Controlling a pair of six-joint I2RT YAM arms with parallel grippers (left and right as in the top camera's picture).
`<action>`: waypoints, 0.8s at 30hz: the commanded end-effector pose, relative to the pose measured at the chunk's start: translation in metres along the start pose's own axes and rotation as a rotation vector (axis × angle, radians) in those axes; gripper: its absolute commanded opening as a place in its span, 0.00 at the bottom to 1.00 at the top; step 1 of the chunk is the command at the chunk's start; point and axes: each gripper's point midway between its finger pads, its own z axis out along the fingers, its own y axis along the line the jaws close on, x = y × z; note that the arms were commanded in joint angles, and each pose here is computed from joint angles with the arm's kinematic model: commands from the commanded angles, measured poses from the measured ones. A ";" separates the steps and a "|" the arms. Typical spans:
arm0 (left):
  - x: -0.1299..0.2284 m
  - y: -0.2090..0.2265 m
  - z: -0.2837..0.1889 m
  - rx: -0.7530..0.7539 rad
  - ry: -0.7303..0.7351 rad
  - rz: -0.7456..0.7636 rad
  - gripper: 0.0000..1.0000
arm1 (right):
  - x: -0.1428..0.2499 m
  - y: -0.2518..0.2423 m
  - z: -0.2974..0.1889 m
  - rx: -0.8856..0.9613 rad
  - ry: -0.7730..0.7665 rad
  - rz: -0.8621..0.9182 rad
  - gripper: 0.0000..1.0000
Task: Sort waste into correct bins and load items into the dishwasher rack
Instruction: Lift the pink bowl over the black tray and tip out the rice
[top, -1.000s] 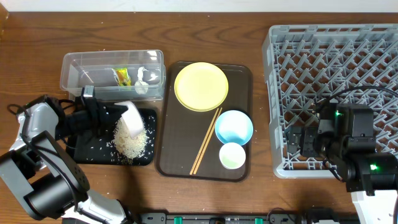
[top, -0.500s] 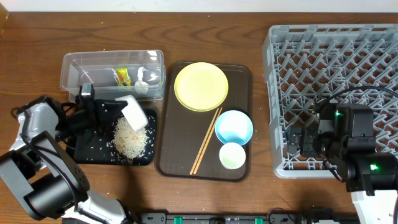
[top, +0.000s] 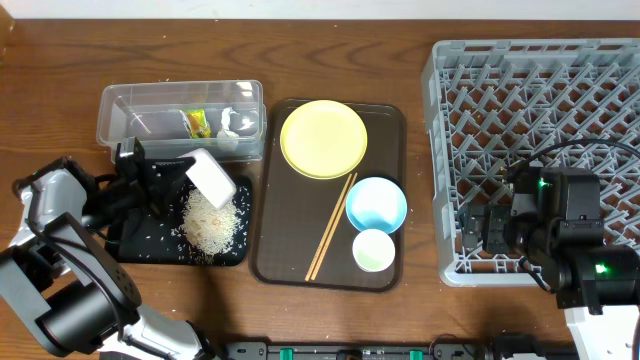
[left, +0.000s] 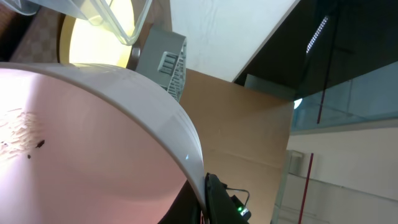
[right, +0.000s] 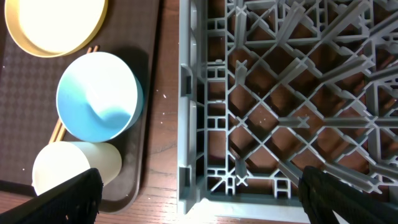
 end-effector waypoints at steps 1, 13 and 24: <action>-0.002 -0.004 -0.002 0.032 -0.014 -0.002 0.06 | -0.004 0.004 -0.005 -0.012 -0.015 0.001 0.99; -0.014 -0.004 -0.010 0.037 -0.045 0.080 0.06 | -0.004 0.004 -0.005 -0.012 -0.014 0.002 0.99; -0.015 0.005 -0.010 -0.018 -0.040 0.133 0.06 | -0.003 0.004 -0.005 -0.012 -0.012 0.002 0.99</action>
